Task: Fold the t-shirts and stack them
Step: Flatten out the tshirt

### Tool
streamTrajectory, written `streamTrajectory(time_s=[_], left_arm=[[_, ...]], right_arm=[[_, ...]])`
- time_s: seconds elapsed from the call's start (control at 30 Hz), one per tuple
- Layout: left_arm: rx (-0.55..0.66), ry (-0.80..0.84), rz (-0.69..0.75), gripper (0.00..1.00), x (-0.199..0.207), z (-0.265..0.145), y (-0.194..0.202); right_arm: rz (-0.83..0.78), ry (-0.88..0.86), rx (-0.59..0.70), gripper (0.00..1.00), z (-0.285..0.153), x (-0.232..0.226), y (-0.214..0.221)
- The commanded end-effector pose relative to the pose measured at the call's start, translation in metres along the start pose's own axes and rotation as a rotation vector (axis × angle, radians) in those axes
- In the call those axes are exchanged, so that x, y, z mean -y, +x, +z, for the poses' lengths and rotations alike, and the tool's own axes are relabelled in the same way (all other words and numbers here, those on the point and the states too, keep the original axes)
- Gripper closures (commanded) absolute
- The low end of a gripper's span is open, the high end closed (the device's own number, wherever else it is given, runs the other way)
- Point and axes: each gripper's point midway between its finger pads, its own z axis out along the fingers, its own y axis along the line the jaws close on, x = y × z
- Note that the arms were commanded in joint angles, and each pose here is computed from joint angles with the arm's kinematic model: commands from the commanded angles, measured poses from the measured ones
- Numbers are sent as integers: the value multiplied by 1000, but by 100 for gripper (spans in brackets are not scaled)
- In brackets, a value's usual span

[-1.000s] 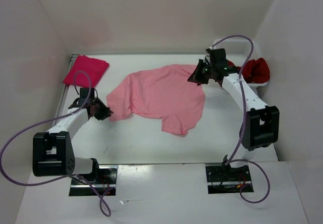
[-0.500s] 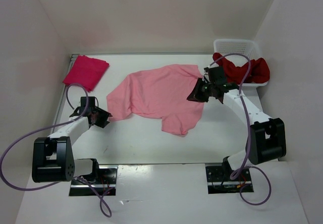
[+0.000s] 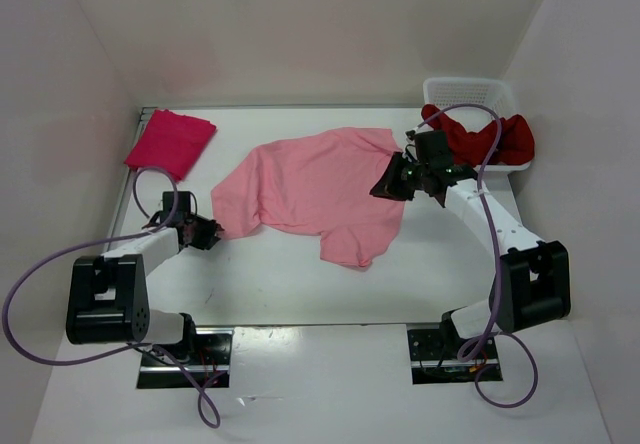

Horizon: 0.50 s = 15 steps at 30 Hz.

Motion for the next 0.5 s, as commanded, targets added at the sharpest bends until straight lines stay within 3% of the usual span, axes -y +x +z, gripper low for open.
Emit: streamTrajectory(time_s=[0.0,0.17,0.27,0.47], left_arm=[[22,12,0,64,7,3,-7],[22,12,9,82,6,3,-7],[50,48,40,95,28,-3,-20],[155,162,120,100,78,-44,-58]], right_arm=[[-35,-43,70,80,-10,-16,-14],[-12,-14,48,73,-5,-4,-4],[40,76,60,59,2,22,2],[194,252,54,49,9,82,23]])
